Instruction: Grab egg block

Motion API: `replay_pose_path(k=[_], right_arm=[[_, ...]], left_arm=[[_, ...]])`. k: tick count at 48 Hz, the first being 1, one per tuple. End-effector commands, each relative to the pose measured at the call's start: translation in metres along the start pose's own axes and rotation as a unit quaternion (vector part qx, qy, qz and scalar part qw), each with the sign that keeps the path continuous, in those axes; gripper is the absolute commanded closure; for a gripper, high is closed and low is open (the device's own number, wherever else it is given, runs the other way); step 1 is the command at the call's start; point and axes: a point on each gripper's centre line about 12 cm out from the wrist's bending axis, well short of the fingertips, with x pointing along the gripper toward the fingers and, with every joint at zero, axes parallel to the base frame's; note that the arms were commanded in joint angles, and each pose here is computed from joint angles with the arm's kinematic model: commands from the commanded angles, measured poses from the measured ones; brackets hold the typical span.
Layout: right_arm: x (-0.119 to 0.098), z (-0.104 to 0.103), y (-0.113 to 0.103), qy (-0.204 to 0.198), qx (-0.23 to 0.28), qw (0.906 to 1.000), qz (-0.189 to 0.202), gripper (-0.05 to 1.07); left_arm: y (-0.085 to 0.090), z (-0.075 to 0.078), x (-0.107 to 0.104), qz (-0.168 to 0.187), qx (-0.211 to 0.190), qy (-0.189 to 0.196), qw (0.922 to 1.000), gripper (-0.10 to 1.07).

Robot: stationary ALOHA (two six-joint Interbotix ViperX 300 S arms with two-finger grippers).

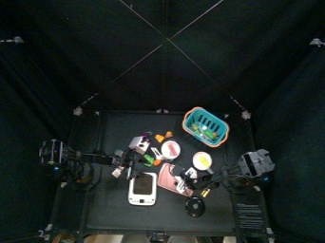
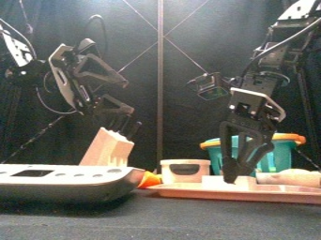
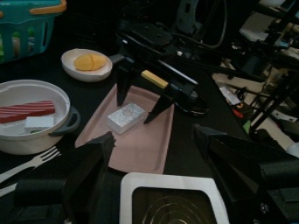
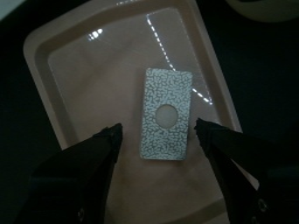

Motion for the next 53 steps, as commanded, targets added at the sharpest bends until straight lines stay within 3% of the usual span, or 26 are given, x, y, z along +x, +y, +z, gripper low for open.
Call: replay_pose_path(k=[1,8,17,26,40,53], right_arm=[[-0.027,0.020,0.006,-0.028,0.027,0.9990,0.023,0.05],[-0.056,0.029,0.003,-0.032,0.067,0.9970,0.023,0.05],[-0.087,0.015,-0.002,0.005,0.137,0.9905,0.008,0.05],[-0.103,-0.020,-0.009,0.041,0.219,0.9748,0.006,0.05],[-0.110,-0.078,-0.024,0.063,0.332,0.9410,-0.015,0.05],[-0.104,-0.102,-0.030,0.074,0.402,0.9116,-0.048,0.05]], left_arm=[[0.000,0.006,0.002,-0.002,0.003,-0.010,0.9999,-0.06],[0.000,0.006,0.002,-0.001,0.001,-0.011,0.9999,-0.06],[0.000,0.005,0.002,0.000,0.002,-0.007,1.0000,-0.06],[0.000,0.005,0.002,0.001,0.002,-0.004,1.0000,-0.06],[0.000,0.004,0.002,0.002,0.002,-0.004,1.0000,-0.06],[0.001,0.003,0.002,0.002,0.000,-0.003,1.0000,-0.06]])
